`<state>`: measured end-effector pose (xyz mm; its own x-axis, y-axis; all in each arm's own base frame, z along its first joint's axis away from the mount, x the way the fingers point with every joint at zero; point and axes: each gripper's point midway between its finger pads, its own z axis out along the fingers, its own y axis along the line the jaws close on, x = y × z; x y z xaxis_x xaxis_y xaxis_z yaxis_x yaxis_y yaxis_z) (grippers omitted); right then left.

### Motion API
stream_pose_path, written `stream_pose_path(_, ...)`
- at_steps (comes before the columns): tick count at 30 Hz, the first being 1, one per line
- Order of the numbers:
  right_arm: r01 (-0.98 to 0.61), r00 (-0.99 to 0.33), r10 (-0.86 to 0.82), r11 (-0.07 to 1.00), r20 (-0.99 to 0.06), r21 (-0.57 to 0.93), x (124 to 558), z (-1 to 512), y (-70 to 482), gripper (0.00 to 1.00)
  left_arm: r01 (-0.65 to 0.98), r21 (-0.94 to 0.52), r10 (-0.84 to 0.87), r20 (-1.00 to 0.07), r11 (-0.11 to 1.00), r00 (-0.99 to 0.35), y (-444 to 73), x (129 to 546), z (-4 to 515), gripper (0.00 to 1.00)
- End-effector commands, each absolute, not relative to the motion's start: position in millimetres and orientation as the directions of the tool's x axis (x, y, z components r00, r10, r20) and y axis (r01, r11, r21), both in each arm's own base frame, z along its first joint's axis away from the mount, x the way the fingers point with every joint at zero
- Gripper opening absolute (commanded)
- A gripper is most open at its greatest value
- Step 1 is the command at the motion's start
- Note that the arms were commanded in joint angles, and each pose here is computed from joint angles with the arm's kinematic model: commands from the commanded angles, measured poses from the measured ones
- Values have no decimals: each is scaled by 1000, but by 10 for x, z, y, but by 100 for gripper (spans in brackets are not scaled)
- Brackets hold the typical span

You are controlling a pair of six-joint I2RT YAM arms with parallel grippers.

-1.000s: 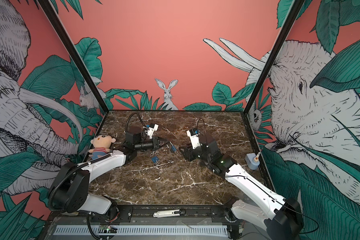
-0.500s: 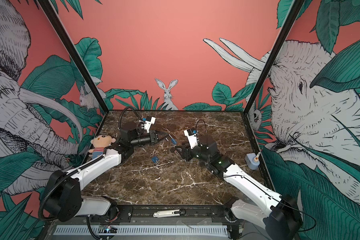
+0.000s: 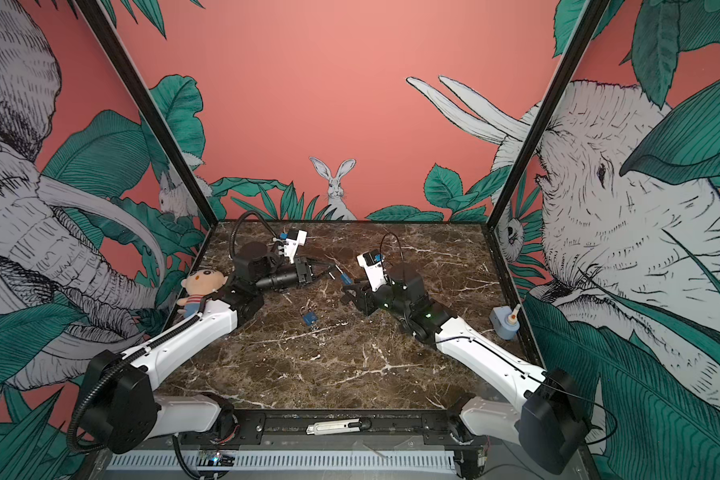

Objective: Lock with the key

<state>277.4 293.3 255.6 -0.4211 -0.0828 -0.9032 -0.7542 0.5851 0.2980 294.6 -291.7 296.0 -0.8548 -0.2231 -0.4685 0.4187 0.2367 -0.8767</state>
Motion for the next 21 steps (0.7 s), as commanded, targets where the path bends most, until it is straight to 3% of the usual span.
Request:
stream_pose_path(1, -774, -346, -47, 579, -937, 257, 2843, 2814, 2988, 42, 487, -853, -245, -521, 187, -818, -2895, 2869, 3340, 0)
stream_pose_path(18, -775, -341, -36, 577, -939, 260, 2943, 2856, 3072, 27, 489, -856, -253, -517, 166, -818, -2884, 2826, 3390, 0)
stream_pose_path(21, -774, -346, -36, 576, -937, 264, 2948, 2843, 3080, 19, 492, -855, -254, -518, 163, -816, -2884, 2824, 3403, 0)
